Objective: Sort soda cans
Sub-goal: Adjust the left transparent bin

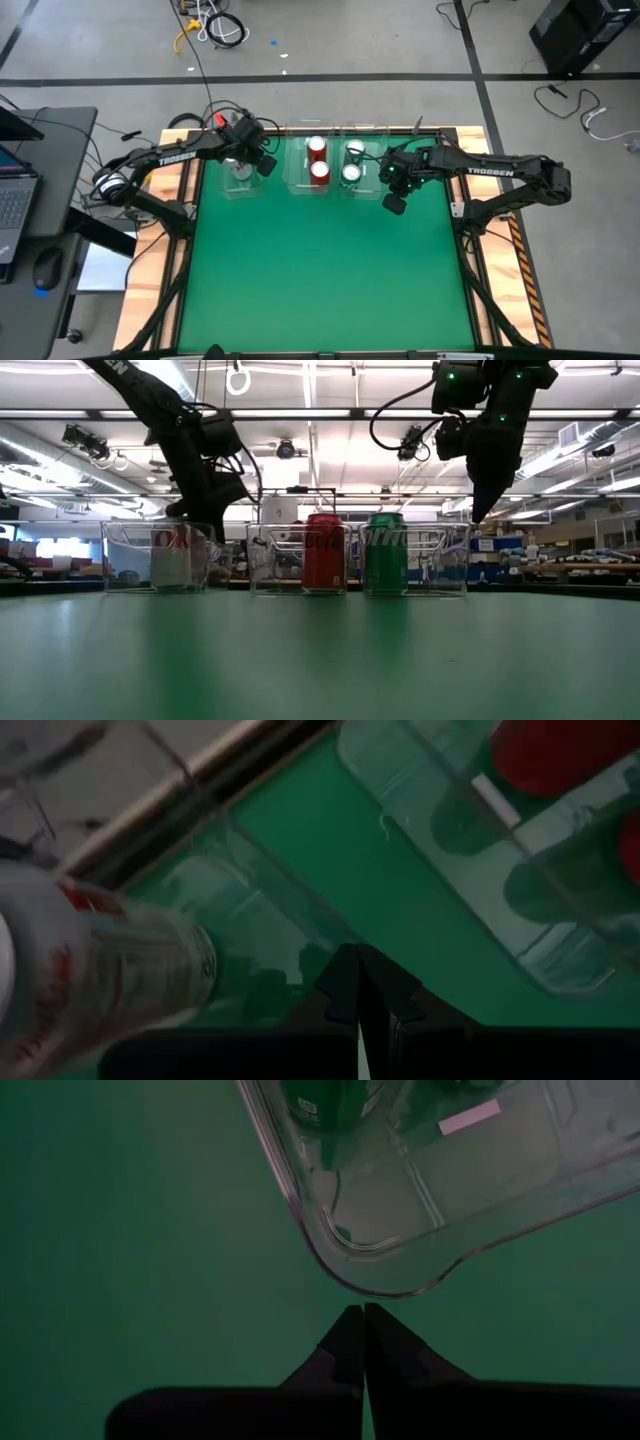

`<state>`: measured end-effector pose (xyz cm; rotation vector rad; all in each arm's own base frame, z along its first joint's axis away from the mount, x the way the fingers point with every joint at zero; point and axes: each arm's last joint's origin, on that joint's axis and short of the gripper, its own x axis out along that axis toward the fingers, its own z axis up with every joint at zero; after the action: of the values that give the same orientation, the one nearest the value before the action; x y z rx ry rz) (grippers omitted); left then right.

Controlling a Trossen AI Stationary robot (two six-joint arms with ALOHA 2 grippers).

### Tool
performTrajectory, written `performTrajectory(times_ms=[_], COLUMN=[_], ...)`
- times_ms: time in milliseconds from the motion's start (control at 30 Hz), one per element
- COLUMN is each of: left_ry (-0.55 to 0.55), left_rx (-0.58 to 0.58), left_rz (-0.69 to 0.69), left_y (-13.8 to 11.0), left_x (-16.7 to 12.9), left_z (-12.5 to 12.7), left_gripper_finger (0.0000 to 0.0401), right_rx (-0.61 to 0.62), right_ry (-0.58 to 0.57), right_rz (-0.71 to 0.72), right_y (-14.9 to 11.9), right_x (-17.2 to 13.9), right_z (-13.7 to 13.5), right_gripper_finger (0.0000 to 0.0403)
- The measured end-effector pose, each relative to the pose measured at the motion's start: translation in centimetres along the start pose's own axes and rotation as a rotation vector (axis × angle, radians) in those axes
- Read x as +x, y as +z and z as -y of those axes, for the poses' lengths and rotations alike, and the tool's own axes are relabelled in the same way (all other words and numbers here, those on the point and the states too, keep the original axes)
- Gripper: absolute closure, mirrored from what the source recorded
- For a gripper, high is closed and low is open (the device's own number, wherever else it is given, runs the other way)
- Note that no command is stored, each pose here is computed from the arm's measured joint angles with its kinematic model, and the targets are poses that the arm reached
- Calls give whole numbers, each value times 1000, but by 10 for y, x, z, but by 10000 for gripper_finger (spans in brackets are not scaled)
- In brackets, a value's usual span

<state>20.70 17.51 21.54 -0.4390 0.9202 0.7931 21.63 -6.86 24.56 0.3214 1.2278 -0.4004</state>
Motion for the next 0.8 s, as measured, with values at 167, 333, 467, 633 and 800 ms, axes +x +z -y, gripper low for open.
performTrajectory(times_ms=[167, 333, 467, 633, 800], left_ry=[-1, 63, 162, 224, 181], left_rx=[37, 23, -8, -35, -42], left_rz=[15, 31, 46, 60, 78], left_y=[2, 3, 3, 3, 6], left_x=[1, 1, 1, 1, 3], left_z=[0, -1, -4, -6, -5], left_gripper_finger=[401, 401, 401, 401, 401], right_rx=[6, 6, 5, 4, 4], right_ry=[-36, -53, -53, -53, -53], right_rz=[5, 4, 4, 4, 5], right_y=[0, 0, 0, 0, 0], right_x=[0, 0, 0, 0, 0], right_z=[1, 2, 2, 2, 2], right_gripper_finger=[403, 403, 403, 403, 403])
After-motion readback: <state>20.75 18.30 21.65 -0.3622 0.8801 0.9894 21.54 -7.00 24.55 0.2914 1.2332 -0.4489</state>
